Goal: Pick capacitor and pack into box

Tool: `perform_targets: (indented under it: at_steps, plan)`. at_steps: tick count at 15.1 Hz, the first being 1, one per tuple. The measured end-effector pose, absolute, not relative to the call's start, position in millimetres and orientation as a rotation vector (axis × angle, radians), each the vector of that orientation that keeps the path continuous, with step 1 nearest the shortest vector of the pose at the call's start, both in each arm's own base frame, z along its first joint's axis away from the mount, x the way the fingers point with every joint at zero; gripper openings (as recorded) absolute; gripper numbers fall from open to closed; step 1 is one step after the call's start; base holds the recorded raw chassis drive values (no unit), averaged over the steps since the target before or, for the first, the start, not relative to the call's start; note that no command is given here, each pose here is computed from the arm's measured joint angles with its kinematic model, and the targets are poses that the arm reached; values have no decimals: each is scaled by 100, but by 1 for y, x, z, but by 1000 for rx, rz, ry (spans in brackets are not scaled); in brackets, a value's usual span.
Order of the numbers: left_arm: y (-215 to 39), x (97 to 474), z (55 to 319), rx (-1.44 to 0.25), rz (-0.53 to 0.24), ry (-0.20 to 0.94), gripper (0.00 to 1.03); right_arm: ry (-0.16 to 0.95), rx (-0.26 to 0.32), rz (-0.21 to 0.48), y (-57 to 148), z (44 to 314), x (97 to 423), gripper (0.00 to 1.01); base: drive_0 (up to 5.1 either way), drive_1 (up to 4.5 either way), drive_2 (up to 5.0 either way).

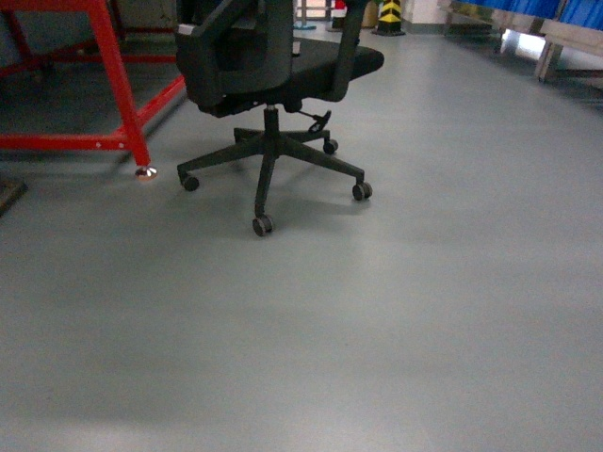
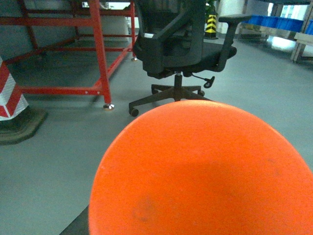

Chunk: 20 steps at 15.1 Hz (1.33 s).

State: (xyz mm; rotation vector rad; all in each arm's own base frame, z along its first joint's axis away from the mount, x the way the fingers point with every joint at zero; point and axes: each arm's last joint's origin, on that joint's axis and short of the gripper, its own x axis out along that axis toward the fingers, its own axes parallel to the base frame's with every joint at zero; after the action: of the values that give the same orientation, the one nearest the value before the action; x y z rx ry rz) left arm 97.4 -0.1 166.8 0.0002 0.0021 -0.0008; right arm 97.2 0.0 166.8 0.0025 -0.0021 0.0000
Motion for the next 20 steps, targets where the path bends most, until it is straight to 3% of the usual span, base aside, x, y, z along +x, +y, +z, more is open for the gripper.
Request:
perform_targets:
  at_steps: [20]
  plan:
    - [0,97,167,0,-1,1,44,-1,2,0,0,167,97,98,-506,239,239]
